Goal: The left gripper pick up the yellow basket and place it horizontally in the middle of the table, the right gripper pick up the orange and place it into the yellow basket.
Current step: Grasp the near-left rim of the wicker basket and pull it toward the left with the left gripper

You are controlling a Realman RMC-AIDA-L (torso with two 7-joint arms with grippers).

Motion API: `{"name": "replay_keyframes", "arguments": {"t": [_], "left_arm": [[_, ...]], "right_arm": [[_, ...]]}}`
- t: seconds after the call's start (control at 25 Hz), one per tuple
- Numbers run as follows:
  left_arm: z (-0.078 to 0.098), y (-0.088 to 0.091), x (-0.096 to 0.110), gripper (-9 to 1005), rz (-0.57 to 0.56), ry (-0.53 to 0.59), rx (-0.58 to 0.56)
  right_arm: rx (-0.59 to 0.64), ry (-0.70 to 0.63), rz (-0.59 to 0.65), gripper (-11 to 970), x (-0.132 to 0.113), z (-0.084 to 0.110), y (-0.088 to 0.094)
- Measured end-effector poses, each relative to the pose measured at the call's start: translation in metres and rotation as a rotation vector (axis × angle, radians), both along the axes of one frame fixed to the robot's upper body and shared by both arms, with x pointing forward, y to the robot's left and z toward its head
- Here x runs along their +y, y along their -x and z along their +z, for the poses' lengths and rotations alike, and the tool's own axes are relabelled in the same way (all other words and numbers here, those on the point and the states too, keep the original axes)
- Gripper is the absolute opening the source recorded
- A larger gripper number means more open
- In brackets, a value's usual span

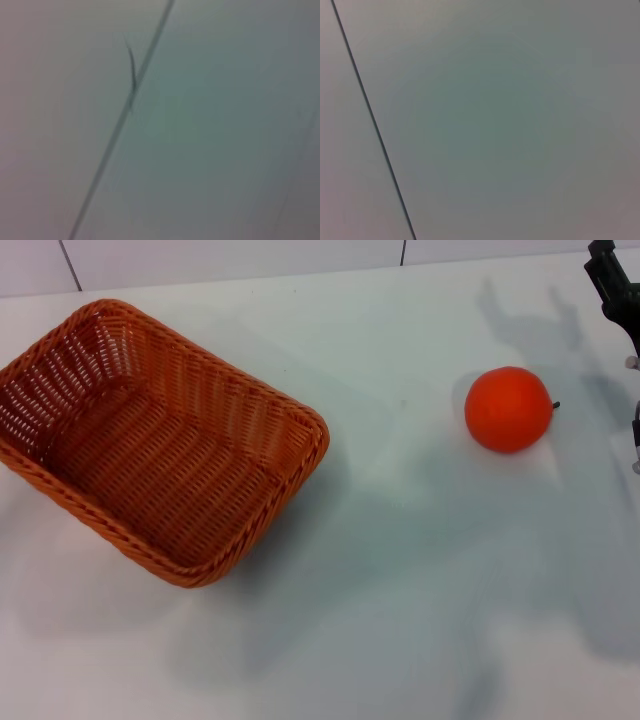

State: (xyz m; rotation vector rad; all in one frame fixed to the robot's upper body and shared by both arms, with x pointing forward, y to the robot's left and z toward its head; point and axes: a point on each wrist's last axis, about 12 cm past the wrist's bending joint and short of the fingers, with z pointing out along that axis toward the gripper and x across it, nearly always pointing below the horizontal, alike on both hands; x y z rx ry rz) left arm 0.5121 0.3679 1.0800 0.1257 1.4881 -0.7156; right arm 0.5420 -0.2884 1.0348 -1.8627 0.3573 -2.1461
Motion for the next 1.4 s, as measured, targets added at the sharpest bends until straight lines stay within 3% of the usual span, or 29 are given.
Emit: {"name": "replay_keyframes", "arguments": {"t": [0.2, 0.44, 0.56, 0.96, 1.4], "left_arm": [[0.033, -0.021, 0.014, 797, -0.113, -0.102, 0.146], [0.061, -0.039, 0.010, 798, -0.186, -0.243, 0.251], [0.085, -0.067, -0.004, 798, -0.200, -0.445, 0.383], [0.096, -0.112, -0.045, 797, -0.185, -0.808, 0.545], [0.086, -0.133, -0.062, 798, -0.173, -0.953, 0.627]], "right_arm": [[0.013, -0.003, -0.009, 947, -0.002, -0.002, 0.002], [0.027, -0.005, -0.015, 947, -0.003, -0.004, 0.002], [0.026, -0.007, -0.018, 947, -0.003, -0.004, 0.002], [0.042, -0.012, -0.032, 947, -0.006, -0.006, 0.001], [0.059, -0.013, -0.021, 945, -0.002, -0.007, -0.001]]}}
